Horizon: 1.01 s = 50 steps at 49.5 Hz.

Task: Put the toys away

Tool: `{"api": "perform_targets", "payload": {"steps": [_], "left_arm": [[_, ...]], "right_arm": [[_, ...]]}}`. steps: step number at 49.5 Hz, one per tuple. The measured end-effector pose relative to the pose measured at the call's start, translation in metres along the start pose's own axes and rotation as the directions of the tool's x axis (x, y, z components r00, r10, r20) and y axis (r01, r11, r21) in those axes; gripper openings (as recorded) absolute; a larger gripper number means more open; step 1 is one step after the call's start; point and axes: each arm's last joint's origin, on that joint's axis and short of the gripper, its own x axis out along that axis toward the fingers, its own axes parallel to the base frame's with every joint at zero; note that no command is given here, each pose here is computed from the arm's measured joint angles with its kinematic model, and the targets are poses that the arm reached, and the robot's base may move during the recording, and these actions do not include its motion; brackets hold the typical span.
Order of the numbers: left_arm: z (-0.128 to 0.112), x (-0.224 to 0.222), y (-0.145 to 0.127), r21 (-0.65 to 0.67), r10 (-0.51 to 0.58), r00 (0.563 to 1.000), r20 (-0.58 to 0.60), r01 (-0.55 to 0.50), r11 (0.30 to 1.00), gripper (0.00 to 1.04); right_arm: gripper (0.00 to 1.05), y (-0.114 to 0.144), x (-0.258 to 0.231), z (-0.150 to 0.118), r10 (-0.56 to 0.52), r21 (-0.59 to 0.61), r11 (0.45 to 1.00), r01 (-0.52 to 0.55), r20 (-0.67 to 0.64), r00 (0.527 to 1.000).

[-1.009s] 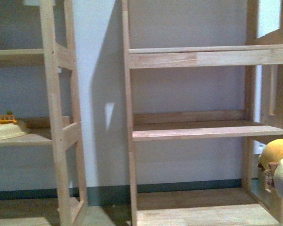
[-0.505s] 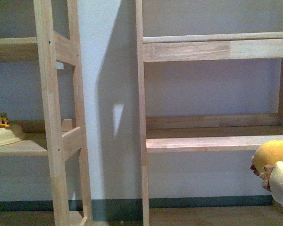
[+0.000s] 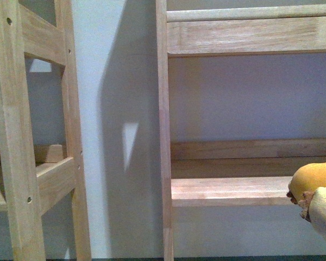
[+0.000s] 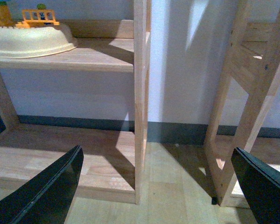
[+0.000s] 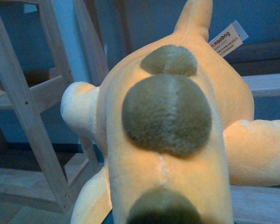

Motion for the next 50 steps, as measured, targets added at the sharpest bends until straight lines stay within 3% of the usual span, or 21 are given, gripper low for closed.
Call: {"api": "perform_targets", "payload": {"steps": [23,31,37,50], "left_arm": [[0.0,0.0,0.0,0.0,0.0,1.0,0.0,0.0,1.0,0.99],[0.0,0.0,0.0,0.0,0.0,1.0,0.0,0.0,1.0,0.99],[0.0,0.0,0.0,0.0,0.0,1.0,0.0,0.0,1.0,0.99],[0.0,0.0,0.0,0.0,0.0,1.0,0.0,0.0,1.0,0.99]], "right_arm": [[0.07,0.0,0.0,0.0,-0.003,-0.002,1.0,0.003,-0.002,1.0],[0.07,-0.003,0.004,0.0,-0.054,-0.072,0.996,0.046,-0.121,0.991],[0.07,-0.001,0.01,0.036,-0.055,-0.097,0.994,0.051,-0.042,0.998],[0.07,0.018,0.029,0.161,0.059,-0.143,0.989,-0.032,0.186,0.981]]}}
